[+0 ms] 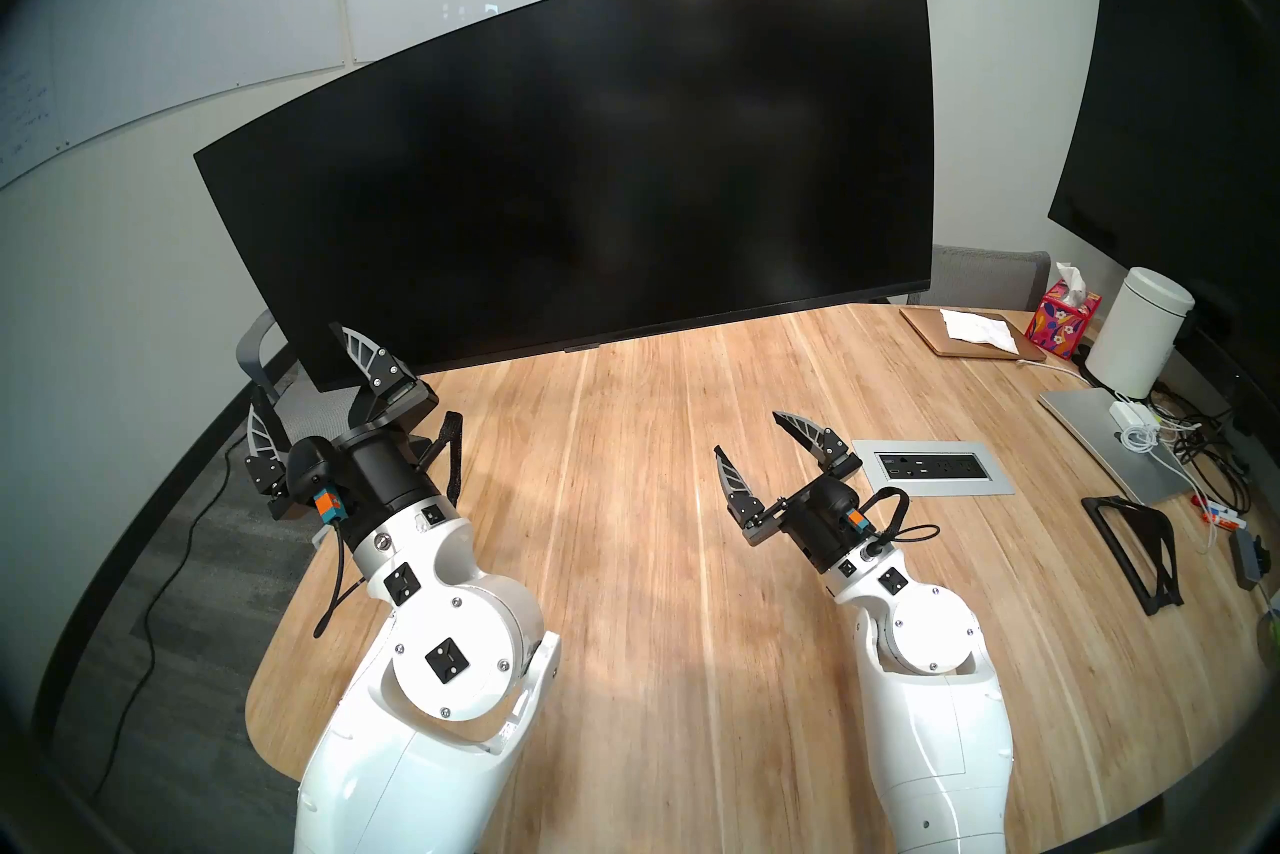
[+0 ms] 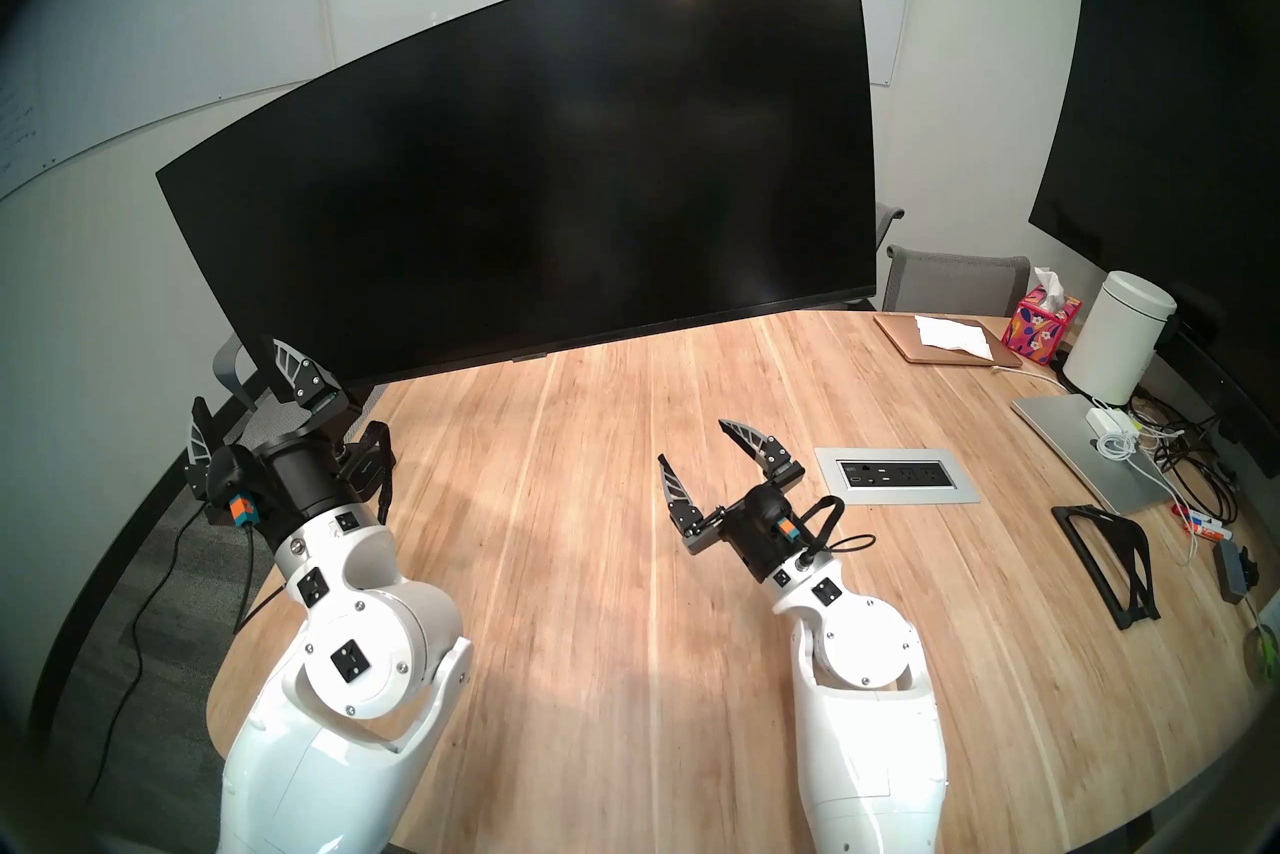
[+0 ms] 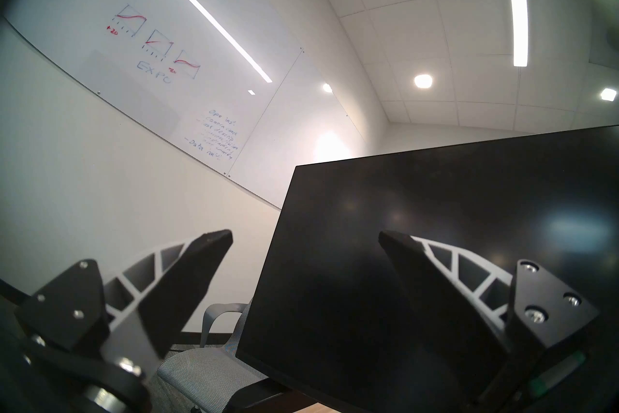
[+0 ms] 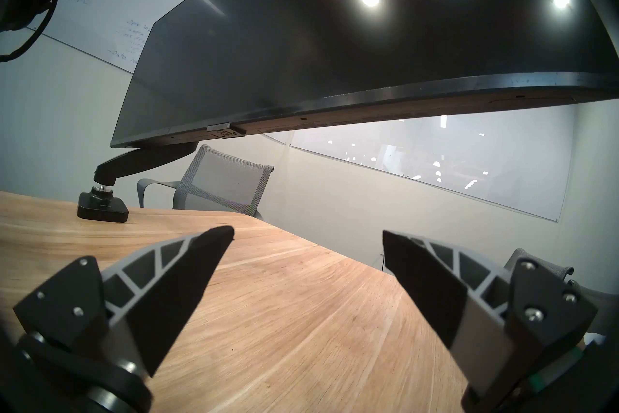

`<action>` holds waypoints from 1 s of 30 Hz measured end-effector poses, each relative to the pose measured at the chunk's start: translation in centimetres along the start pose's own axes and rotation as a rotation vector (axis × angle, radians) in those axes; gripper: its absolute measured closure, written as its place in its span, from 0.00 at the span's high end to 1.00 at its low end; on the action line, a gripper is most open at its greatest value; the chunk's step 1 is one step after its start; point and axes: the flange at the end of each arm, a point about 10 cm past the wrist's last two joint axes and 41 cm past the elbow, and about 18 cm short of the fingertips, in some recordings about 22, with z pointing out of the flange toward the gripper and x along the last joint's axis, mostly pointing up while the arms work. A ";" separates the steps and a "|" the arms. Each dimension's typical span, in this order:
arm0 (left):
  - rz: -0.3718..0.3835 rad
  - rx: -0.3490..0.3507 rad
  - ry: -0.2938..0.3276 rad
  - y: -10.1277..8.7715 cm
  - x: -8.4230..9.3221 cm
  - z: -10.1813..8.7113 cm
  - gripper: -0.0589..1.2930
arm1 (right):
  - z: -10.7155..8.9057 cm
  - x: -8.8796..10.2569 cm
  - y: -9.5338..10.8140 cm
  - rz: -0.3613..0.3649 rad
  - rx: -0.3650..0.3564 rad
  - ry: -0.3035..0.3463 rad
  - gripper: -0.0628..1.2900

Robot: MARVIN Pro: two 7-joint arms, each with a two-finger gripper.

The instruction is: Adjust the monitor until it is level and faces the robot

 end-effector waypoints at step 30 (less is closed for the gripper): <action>-0.001 0.000 0.000 0.0 0.0 0.0 0.94 | 0.0 0.0 0.0 0.000 0.001 -0.001 0.95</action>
